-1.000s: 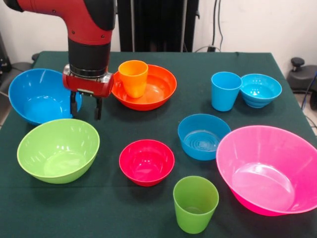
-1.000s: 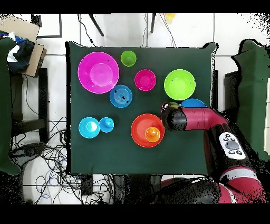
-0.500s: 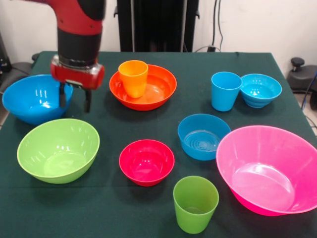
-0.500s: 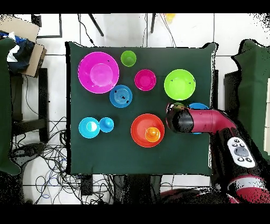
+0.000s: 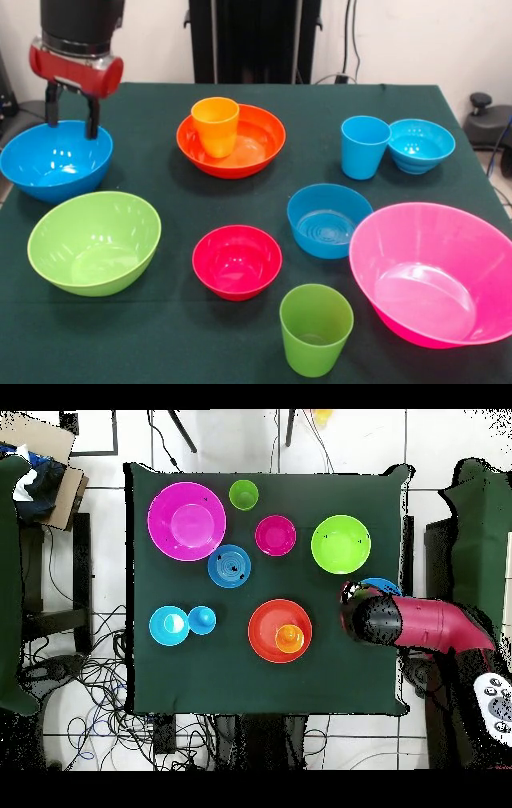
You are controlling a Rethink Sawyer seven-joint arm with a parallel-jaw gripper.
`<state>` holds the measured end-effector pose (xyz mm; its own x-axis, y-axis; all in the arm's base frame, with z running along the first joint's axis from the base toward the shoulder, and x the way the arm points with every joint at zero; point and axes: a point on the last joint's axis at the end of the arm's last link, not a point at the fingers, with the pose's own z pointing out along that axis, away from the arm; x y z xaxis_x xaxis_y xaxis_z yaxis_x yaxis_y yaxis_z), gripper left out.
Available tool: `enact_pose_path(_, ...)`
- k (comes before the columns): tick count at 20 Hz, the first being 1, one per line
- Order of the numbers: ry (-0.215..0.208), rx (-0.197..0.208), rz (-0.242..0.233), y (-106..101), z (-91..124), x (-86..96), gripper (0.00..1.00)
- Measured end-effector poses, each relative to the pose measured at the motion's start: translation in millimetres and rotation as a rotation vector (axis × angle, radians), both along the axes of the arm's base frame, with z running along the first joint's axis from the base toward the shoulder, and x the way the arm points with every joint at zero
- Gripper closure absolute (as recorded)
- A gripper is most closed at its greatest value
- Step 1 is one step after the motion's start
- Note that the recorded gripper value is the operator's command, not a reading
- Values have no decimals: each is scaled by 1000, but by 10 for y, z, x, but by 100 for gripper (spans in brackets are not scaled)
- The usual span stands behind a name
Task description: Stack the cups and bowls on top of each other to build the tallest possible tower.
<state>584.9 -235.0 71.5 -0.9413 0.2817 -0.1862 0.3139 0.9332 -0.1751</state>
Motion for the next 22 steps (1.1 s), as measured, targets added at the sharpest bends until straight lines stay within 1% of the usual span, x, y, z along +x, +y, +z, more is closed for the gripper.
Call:
enact_pose_path(6,0,-16,-2,-19,157,23,0)
enact_pose_path(16,-8,-24,6,19,234,48,0)
enact_pose_path(22,-3,-21,13,69,221,38,0)
